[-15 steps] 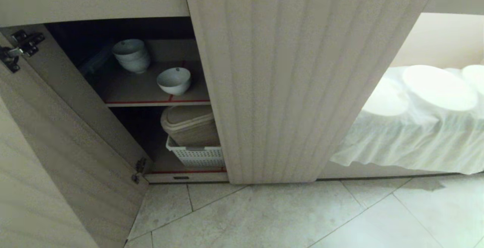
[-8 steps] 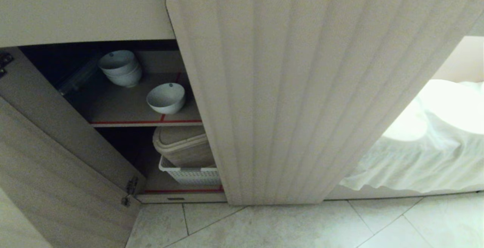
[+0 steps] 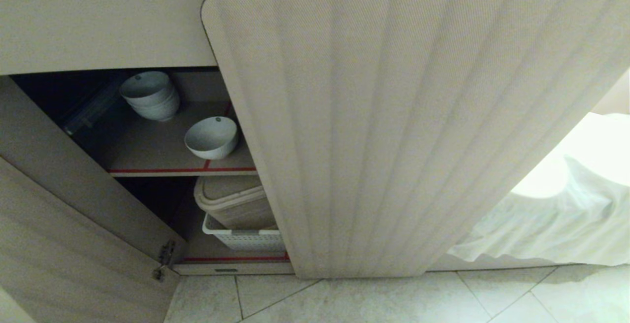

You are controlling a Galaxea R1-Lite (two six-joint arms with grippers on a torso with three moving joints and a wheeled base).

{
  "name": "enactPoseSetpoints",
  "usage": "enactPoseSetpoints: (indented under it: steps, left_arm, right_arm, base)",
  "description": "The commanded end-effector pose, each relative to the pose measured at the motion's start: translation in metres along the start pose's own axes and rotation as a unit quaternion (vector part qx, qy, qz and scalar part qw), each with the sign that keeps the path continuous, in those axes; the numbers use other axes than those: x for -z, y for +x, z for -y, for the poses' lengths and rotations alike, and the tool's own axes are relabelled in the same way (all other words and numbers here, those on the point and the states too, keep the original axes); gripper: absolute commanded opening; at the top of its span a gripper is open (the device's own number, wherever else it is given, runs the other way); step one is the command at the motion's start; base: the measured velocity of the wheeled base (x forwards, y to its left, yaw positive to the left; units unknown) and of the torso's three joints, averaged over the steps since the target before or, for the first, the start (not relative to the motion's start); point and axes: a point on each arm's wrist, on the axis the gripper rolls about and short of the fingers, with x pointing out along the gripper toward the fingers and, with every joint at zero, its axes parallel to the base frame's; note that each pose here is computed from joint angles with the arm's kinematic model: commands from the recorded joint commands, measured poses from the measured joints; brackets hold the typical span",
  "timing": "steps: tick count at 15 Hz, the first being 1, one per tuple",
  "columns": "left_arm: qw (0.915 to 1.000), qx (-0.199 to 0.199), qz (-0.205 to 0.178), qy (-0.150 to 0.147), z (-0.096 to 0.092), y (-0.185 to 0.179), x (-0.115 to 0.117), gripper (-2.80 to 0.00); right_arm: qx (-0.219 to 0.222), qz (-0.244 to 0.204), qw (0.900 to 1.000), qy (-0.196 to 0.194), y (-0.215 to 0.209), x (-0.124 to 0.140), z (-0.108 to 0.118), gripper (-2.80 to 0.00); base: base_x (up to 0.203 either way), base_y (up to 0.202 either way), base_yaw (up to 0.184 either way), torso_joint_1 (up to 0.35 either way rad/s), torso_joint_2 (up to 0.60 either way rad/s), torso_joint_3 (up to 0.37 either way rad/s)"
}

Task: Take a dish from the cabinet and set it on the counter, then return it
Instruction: Take the bowl from the cabinet

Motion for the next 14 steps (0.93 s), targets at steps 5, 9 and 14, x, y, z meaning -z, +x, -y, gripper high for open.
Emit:
enactPoseSetpoints:
  steps: [5, 9, 14]
  left_arm:
    - [1.0, 0.0, -0.001, 0.001, 0.0, 0.0, 0.0, -2.8]
    - [0.9991, 0.011, 0.0, 0.041, 0.001, 0.0, 0.0, -2.8]
    - [0.9979, 0.041, 0.011, 0.05, 0.003, -0.003, -0.027, -2.8]
  right_arm:
    - [0.0, 0.0, 1.0, 0.0, 0.0, 0.0, 0.0, -2.8]
    - [-0.001, 0.0, 1.0, 0.0, 0.0, 0.0, 0.0, -2.8]
    - [-0.001, 0.0, 1.0, 0.0, 0.0, 0.0, 0.0, -2.8]
  base:
    - [0.0, 0.0, 0.0, 0.0, 0.0, 0.0]
    - [0.0, 0.0, 0.0, 0.0, 0.0, 0.0]
    - [0.0, 0.0, 0.0, 0.0, 0.0, 0.0]
